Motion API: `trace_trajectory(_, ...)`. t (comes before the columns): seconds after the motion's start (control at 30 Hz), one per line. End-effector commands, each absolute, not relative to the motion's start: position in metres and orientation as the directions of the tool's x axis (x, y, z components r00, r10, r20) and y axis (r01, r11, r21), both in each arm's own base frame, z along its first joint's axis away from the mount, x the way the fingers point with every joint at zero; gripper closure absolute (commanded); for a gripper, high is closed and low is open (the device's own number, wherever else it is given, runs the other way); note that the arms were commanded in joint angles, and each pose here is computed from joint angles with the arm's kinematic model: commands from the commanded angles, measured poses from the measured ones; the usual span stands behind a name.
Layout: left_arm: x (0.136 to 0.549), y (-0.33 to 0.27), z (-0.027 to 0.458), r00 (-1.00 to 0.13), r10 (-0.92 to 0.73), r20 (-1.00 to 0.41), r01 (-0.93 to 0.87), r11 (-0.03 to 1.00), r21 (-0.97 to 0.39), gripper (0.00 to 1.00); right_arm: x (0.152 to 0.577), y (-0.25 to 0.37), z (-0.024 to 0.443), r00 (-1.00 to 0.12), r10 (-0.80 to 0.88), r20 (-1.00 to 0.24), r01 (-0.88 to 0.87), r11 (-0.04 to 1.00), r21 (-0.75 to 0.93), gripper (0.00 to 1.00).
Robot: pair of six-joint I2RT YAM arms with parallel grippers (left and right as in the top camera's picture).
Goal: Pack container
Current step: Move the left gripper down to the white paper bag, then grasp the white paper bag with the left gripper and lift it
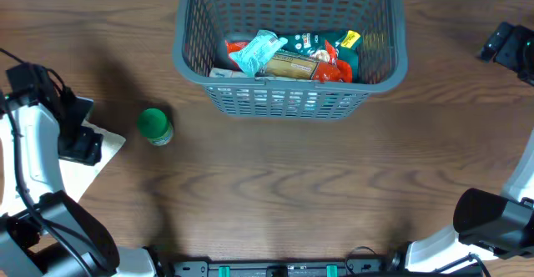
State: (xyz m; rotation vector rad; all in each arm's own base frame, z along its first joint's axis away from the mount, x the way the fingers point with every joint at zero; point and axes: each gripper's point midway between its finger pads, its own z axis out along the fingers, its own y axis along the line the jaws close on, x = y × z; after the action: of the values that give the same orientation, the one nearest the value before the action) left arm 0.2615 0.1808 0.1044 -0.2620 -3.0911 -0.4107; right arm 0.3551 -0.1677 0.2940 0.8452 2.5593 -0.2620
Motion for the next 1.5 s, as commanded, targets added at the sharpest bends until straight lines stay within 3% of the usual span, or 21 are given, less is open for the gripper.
trace_trajectory(0.0,0.253,0.203,0.102,-0.976,0.197,0.089,0.214,0.931,0.294,0.06,0.353,-0.172,0.294,-0.713,0.532,-0.457,0.618,0.785,-0.051,0.01)
trace_trajectory(0.07,0.252,0.213,0.1,-0.984,0.164,0.073,0.179,0.936,0.302,0.01,0.353,-0.172,0.294,-0.713,0.532,-0.457,0.618,0.785,-0.051,0.01)
trace_trajectory(0.2,0.25,0.234,0.097,-0.994,0.106,0.031,0.11,0.942,0.317,0.01,0.353,-0.172,0.294,-0.713,0.532,-0.457,0.618,0.785,-0.051,0.01)
trace_trajectory(0.33,0.251,0.234,0.083,-0.992,0.126,-0.002,0.122,0.965,0.234,0.01,0.353,-0.172,0.294,-0.713,0.532,-0.457,0.618,0.785,-0.051,0.01)
trace_trajectory(0.73,0.254,0.226,0.037,-0.94,0.332,0.079,0.339,0.934,0.11,0.02,0.353,-0.172,0.294,-0.713,0.532,-0.457,0.618,0.785,-0.051,0.01)
trace_trajectory(1.07,0.278,0.228,0.03,-0.893,0.449,0.028,0.448,0.883,0.141,0.05,0.353,-0.172,0.294,-0.713,0.532,-0.457,0.618,0.785,-0.051,0.01)
trace_trajectory(1.47,0.294,0.214,0.032,-0.853,0.515,0.08,0.521,0.834,0.182,0.05,0.353,-0.172,0.294,-0.713,0.532,-0.457,0.618,0.785,-0.051,0.01)
